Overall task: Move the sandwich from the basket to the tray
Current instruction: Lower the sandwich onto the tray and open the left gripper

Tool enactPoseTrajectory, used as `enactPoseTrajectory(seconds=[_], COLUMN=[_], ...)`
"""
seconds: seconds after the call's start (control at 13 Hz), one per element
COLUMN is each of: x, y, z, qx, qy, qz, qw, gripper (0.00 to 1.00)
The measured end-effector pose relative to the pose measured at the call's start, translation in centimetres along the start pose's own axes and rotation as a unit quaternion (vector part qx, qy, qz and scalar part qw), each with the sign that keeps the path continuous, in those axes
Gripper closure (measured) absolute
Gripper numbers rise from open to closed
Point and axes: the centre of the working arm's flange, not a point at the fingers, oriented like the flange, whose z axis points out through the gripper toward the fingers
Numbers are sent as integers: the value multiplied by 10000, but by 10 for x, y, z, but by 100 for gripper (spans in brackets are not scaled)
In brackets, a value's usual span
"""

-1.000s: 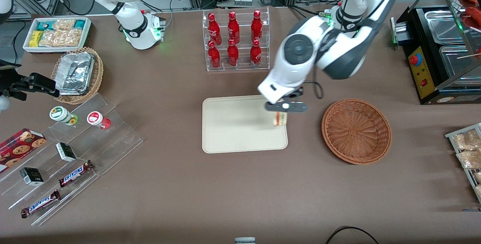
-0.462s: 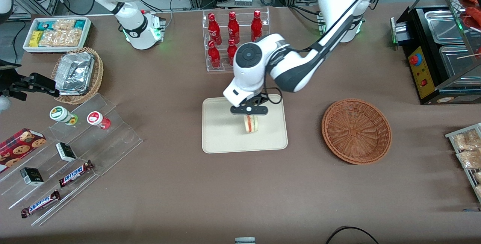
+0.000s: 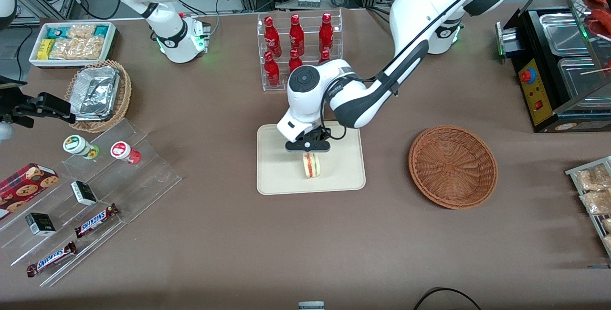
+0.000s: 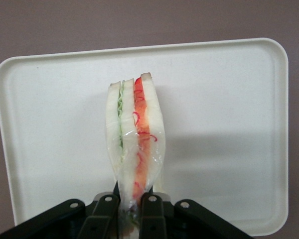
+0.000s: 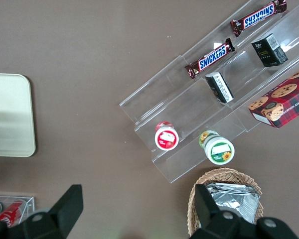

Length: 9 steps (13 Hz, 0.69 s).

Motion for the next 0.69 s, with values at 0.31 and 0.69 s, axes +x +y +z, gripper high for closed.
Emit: enactPoseTrajectory(seconds=[0.31, 0.69], x=[-15, -20], y=[13, 11], z=[22, 38], qx=[71, 180], qy=[11, -23], qz=[154, 239], qw=[9999, 9995], gripper=[85, 80])
